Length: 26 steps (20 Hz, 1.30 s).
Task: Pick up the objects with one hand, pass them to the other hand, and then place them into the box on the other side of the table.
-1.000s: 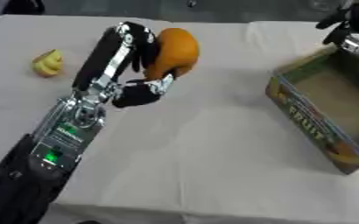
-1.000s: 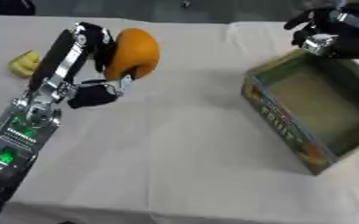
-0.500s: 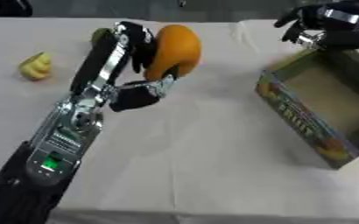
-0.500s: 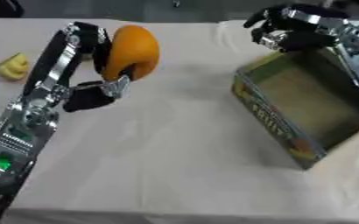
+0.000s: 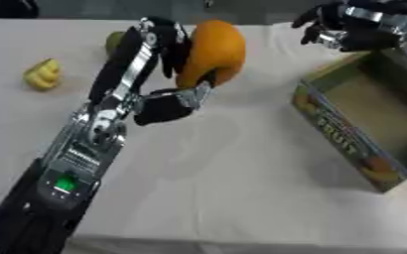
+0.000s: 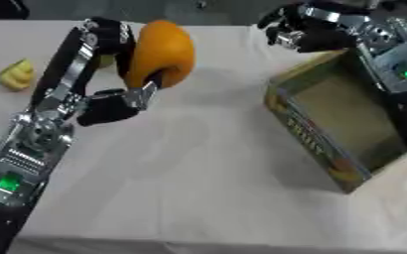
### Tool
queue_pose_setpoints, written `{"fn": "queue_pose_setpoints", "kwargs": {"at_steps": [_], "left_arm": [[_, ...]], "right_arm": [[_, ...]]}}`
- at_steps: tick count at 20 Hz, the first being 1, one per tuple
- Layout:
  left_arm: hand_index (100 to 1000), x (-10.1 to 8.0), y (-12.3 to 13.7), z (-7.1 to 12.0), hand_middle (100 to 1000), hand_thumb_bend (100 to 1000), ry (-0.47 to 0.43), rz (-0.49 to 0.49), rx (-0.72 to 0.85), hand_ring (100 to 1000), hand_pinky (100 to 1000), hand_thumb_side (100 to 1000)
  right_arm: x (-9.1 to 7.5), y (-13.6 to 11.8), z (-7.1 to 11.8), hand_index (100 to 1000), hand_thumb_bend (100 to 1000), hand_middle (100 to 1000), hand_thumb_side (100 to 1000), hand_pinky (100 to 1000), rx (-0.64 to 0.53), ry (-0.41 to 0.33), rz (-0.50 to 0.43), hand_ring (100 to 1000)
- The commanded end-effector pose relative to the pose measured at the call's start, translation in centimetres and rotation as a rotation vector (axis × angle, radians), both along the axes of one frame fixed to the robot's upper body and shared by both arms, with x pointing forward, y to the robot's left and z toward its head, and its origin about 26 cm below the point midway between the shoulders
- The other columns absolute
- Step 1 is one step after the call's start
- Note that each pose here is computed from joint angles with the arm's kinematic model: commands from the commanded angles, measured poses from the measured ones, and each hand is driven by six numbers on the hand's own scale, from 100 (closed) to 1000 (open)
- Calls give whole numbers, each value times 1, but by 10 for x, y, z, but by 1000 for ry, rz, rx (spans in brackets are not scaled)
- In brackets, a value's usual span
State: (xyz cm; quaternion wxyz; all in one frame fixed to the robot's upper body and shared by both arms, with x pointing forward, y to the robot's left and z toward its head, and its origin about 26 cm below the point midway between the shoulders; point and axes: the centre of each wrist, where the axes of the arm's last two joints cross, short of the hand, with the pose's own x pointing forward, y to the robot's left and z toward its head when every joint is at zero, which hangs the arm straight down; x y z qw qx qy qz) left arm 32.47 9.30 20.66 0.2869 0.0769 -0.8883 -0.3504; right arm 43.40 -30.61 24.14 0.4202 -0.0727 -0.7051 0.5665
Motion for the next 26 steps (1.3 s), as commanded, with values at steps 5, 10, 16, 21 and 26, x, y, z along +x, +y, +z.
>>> {"fn": "queue_pose_setpoints", "kwargs": {"at_steps": [5,10,16,21,26], "left_arm": [[427,0,-17,10,341,100,-38,-63,-26,351,299,134],[426,2,-24,7,340,100,-27,-78,-35,349,297,133],[425,7,-29,0,338,100,1,-76,-44,346,294,141],[424,13,-33,-7,336,100,21,-68,-49,344,292,146],[423,16,-38,-11,335,100,35,-70,-51,343,290,150]], "right_arm": [[2,6,18,833,100,830,564,847,-3,-33,41,718],[2,11,18,849,100,825,226,859,-19,-30,103,710],[1,13,17,842,100,811,106,870,-48,-6,190,693],[-3,20,23,854,100,816,100,884,-39,23,266,697],[-7,24,28,869,100,819,100,902,-31,23,295,701]]}}
